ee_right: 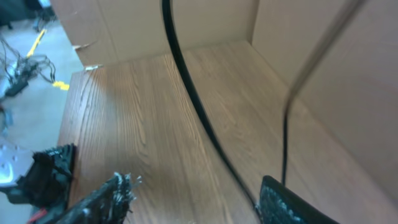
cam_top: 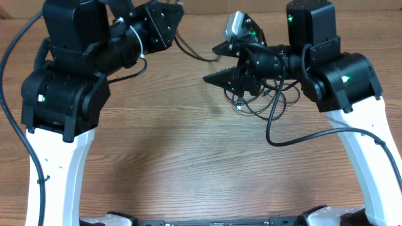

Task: Untangle cables

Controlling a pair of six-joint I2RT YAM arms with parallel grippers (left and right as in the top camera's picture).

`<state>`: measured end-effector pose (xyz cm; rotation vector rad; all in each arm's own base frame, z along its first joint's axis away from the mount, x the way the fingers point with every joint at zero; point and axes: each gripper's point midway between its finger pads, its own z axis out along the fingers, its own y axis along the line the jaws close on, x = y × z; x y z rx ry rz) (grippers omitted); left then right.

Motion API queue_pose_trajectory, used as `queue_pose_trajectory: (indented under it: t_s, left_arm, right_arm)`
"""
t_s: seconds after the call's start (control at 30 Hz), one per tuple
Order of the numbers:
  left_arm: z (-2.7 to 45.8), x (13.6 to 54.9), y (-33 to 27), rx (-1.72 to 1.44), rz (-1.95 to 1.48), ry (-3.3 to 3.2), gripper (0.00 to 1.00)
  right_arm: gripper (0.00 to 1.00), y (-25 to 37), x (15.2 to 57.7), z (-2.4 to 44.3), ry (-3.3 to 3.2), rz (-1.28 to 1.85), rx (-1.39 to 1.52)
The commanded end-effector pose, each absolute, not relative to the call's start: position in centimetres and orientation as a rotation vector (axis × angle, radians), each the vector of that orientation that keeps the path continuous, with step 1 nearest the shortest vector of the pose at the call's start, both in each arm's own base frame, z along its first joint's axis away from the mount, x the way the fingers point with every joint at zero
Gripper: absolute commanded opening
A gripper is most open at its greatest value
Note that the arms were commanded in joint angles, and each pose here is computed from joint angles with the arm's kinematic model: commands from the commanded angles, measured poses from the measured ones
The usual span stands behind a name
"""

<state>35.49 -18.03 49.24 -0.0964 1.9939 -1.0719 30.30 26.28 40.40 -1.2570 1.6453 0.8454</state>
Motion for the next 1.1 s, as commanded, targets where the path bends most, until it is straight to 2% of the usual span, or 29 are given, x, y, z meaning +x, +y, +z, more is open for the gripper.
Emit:
queue_pose_trajectory:
  t_s: [0.0, 0.13, 0.17, 0.2, 0.23, 0.43, 0.47, 0.57, 0.63, 0.67, 0.87, 0.97, 1.07]
  left_arm:
    - [49.8, 34.0, -19.8, -0.07, -1.266, 2.023, 0.04]
    - [49.8, 33.6, -20.3, -0.056, -1.311, 2.037, 0.04]
    - [49.8, 33.6, -20.3, -0.059, -1.318, 2.039, 0.04]
    - [49.8, 33.5, -20.4, -0.054, -1.327, 2.04, 0.04]
    - [49.8, 33.4, -20.5, -0.058, -1.338, 2.043, 0.04]
    - [49.9, 33.0, -20.8, 0.05, -1.313, 2.026, 0.04]
    - [50.0, 32.9, -20.8, 0.118, -1.271, 2.007, 0.14]
    - [49.5, 32.6, -20.3, 0.242, -1.139, 1.982, 0.58]
    - [49.1, 32.5, -19.3, 0.306, -0.999, 1.967, 0.94]
    - [48.9, 32.6, -18.6, 0.315, -0.926, 1.968, 1.0]
    - [48.7, 30.2, -15.1, 0.391, -0.625, 1.954, 1.0]
    - [48.7, 28.7, -14.2, 0.379, -0.598, 1.967, 1.0]
    - [48.3, 27.3, -13.9, 0.378, -0.6, 1.995, 1.0]
  right_arm:
    - [0.67, 26.6, 29.5, 41.5, 1.58, 0.835, -1.286]
    - [0.58, 26.7, 29.5, 41.7, 1.569, 0.834, -1.287]
    - [0.53, 26.7, 29.5, 41.7, 1.569, 0.834, -1.287]
    - [0.36, 26.7, 29.5, 41.7, 1.569, 0.834, -1.287]
    - [0.04, 26.7, 29.5, 41.7, 1.57, 0.835, -1.286]
    - [0.04, 26.8, 29.7, 41.9, 1.582, 0.847, -1.265]
    - [0.04, 26.7, 29.8, 41.9, 1.584, 0.845, -1.261]
    - [0.04, 25.7, 30.8, 41.8, 1.633, 0.823, -1.202]
    - [0.04, 24.4, 32.0, 41.8, 1.684, 0.783, -1.134]
    - [0.04, 23.6, 32.6, 41.8, 1.711, 0.766, -1.091]
    - [0.04, 16.4, 36.7, 43.6, 1.811, 0.626, -0.764]
    - [0.04, 10.7, 39.3, 46.3, 1.794, 0.489, -0.49]
    - [0.04, 5.7, 40.1, 49.8, 1.684, 0.375, -0.376]
